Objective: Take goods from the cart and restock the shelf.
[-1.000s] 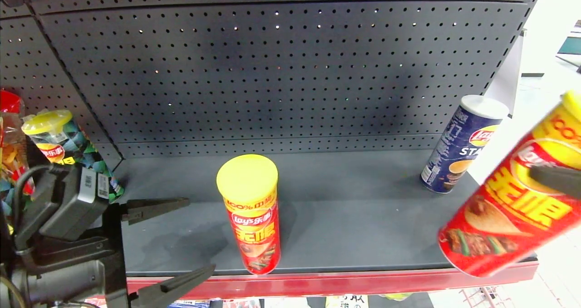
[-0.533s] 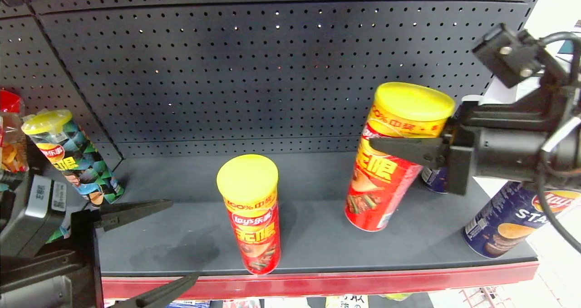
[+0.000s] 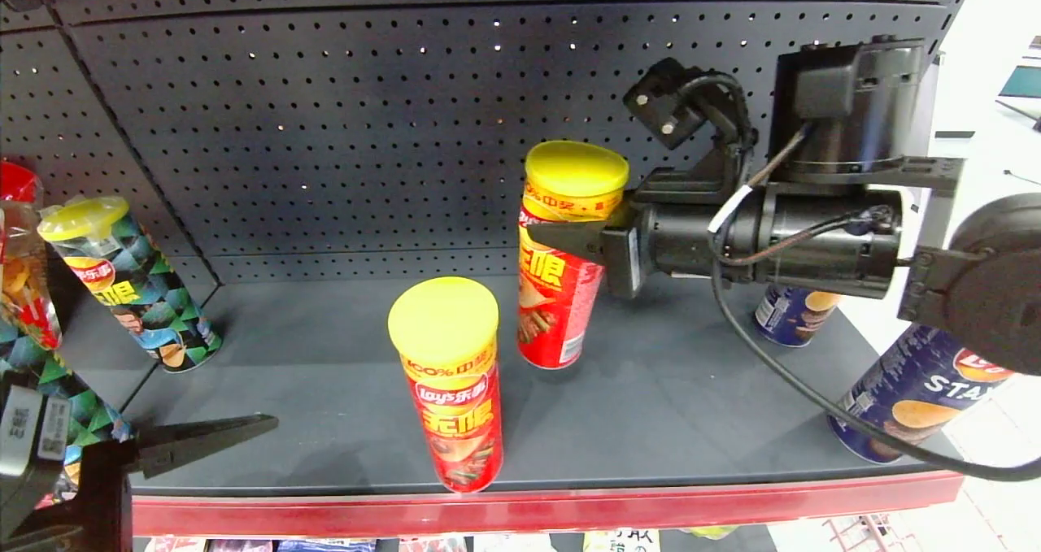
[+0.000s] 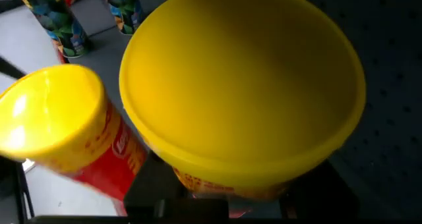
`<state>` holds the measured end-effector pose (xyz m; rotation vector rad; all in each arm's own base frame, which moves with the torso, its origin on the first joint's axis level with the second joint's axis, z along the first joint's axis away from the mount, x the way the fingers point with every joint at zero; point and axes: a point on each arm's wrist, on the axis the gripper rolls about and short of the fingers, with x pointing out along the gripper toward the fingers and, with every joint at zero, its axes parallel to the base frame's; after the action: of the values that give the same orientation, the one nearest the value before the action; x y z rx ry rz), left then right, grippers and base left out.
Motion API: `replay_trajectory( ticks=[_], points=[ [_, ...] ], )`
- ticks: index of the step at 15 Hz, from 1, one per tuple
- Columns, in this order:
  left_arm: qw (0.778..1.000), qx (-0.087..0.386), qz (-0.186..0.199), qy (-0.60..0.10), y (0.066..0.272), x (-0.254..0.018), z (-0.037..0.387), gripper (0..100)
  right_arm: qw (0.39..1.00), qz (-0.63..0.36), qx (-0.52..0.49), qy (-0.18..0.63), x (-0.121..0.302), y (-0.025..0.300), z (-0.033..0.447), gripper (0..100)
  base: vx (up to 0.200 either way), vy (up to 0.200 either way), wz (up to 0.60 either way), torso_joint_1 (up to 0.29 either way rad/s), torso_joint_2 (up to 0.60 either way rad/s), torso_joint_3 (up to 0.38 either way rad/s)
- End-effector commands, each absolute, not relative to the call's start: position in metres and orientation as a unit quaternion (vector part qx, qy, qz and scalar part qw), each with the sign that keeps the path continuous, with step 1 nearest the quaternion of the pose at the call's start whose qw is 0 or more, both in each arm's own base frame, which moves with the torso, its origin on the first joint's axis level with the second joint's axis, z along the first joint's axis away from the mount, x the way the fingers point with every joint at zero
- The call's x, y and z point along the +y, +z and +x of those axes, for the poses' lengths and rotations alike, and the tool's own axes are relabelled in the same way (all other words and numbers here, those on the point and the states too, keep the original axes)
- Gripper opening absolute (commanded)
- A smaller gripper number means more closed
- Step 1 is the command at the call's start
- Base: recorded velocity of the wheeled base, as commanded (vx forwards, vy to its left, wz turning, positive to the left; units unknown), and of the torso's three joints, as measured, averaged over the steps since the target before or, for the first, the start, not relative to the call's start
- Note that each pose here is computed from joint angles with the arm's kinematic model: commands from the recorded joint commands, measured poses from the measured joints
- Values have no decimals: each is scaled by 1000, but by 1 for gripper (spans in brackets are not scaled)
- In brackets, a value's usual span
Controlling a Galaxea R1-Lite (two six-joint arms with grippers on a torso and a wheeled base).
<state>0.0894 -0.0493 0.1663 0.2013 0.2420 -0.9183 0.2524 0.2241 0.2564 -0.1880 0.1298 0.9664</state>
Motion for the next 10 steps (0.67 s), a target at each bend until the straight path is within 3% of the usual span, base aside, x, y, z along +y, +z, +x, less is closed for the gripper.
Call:
replay_trajectory(
  ticks=[1,10],
  points=[
    [887,107,97,-439,167,-41,71,100,874,-94,76,471,248,241,271,0,0,0,0,0,0,0],
    [891,129,101,-423,160,-28,42,100,855,-102,93,501,273,214,295,0,0,0,0,0,0,0]
  ],
)
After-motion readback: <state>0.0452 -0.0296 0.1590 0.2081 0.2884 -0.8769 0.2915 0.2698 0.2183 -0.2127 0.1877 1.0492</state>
